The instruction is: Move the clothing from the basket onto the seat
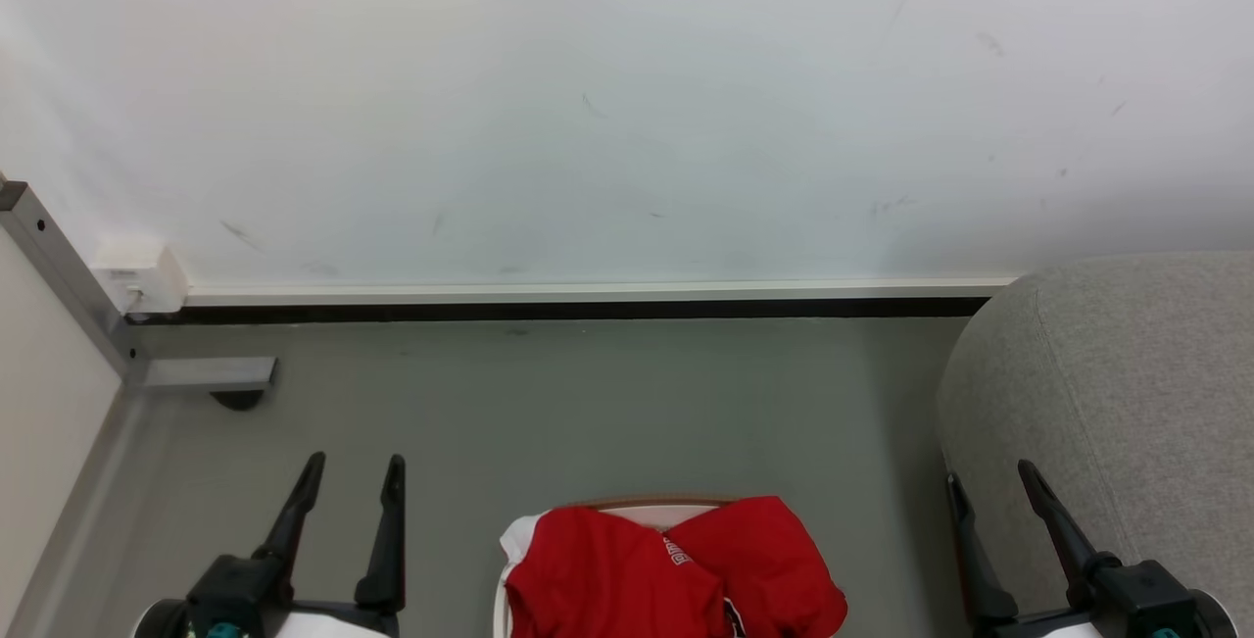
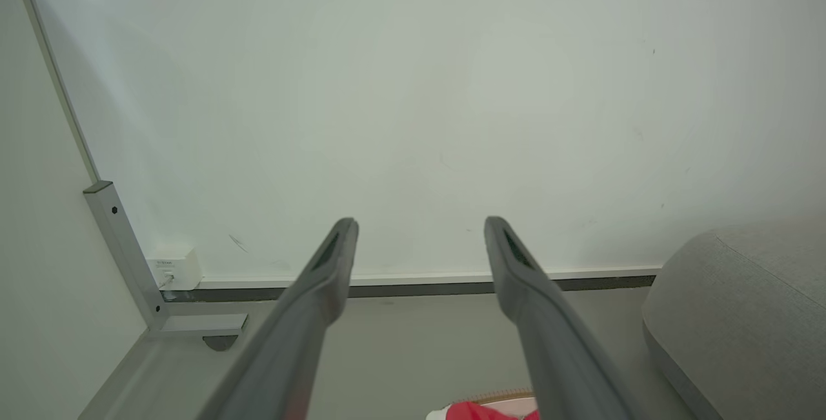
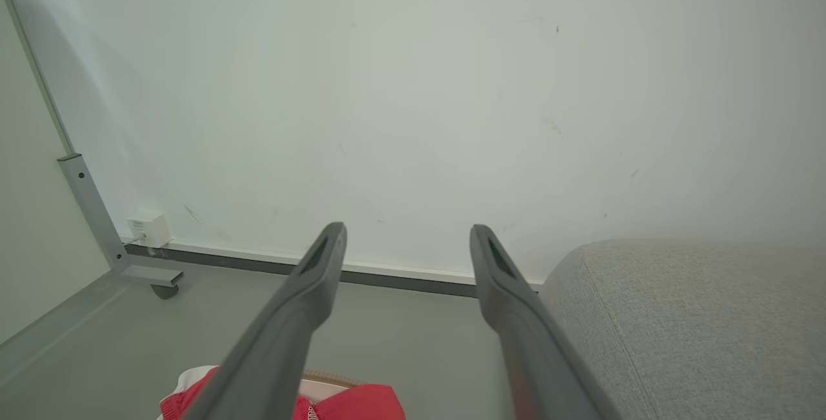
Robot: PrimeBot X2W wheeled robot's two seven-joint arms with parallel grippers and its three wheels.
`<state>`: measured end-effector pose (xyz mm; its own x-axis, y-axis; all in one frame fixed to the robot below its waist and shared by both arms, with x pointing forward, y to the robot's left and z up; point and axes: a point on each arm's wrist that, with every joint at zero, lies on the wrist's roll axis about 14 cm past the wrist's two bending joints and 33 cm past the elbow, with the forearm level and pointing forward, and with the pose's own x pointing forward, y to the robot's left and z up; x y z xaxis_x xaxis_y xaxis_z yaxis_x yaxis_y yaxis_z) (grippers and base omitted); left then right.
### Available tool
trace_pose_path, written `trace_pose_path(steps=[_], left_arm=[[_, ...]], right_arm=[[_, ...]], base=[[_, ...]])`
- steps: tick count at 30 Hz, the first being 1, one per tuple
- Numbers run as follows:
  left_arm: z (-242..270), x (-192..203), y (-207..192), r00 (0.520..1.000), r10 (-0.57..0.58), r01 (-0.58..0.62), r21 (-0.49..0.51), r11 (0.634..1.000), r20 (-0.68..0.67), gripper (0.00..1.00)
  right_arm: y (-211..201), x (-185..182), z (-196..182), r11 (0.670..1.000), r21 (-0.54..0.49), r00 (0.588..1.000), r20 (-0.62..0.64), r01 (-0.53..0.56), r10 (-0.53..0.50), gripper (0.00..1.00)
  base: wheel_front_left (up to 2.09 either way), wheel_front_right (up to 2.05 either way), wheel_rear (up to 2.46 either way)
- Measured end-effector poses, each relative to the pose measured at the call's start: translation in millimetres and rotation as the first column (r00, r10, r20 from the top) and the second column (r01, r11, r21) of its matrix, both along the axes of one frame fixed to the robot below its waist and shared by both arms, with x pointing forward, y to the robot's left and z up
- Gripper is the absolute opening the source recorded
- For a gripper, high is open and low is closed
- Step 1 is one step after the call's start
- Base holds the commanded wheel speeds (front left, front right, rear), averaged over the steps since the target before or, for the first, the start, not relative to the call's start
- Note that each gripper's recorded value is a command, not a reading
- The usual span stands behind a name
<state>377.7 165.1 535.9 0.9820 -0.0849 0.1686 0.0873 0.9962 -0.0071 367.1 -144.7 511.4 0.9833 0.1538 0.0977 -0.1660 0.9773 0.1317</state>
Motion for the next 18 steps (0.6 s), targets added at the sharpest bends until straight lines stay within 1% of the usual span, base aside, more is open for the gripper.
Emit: trace_pose_path(steps=[18], left_arm=[[-2.1, 2.1, -2.0, 1.000, -0.007, 0.006, -0.012, 1.000, -0.007, 1.00]], right_arm=[[-3.9, -2.2, -1.1, 1.000, 0.016, 1.000, -0.005, 0.013, -0.013, 1.00]], base=[[0.00, 0.00, 0.00]])
